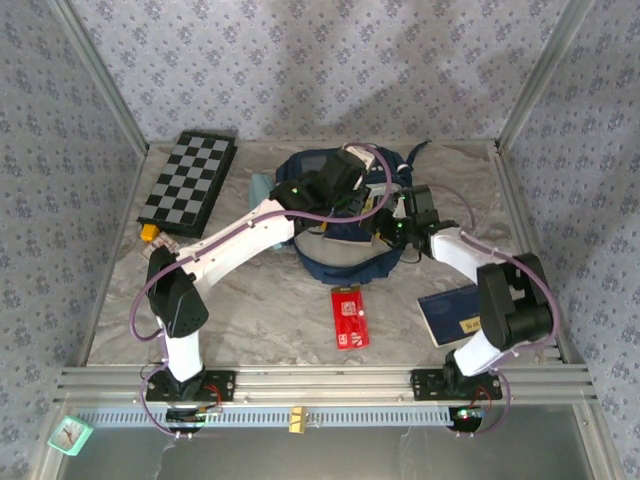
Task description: Pack the student bag
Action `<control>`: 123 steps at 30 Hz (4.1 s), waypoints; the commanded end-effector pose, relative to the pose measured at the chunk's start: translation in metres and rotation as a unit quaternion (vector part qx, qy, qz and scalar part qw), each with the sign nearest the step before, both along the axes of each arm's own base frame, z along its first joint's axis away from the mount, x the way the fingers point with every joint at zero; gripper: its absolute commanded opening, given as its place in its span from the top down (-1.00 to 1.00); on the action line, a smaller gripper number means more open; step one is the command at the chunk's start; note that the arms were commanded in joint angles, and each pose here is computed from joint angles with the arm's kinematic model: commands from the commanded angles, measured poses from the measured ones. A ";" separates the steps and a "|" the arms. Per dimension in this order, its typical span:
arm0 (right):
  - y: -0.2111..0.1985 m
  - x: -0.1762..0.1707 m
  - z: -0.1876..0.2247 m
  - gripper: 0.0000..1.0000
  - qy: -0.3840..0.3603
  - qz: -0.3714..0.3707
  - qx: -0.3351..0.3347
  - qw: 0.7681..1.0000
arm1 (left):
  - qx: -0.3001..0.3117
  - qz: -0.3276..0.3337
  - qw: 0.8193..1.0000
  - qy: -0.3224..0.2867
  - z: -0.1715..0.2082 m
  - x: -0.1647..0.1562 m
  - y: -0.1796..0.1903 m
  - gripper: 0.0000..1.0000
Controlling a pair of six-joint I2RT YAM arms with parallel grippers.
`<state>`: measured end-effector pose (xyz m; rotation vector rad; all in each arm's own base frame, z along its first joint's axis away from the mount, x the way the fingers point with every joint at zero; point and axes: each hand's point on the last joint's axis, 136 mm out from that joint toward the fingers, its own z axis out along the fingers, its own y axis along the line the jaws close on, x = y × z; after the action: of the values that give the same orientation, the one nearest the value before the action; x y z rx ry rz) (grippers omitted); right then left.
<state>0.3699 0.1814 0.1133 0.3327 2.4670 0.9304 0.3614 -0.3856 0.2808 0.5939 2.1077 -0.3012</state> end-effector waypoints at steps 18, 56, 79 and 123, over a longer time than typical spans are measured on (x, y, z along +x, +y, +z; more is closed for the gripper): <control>0.021 -0.006 -0.035 0.73 -0.007 0.038 -0.083 0.996 | -0.066 0.013 0.997 -0.028 0.047 0.002 -0.004 1.00; -0.148 -0.182 0.012 -0.39 0.124 -0.163 -0.186 0.961 | -0.161 -0.064 0.966 0.192 -0.072 -0.118 -0.062 -0.03; -0.273 -0.224 -0.064 -1.00 0.277 -0.493 -0.211 0.797 | -0.133 -0.143 0.949 0.248 -0.160 -0.169 -0.147 -0.23; -0.178 -0.169 -0.074 -0.59 0.258 -0.201 -0.089 0.941 | -0.092 0.015 0.952 0.291 -0.225 -0.123 -0.125 -0.02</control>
<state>0.2213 -0.0013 0.0510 1.0221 2.6895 0.5078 0.2382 -0.5075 0.0555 0.3481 2.5954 -0.7048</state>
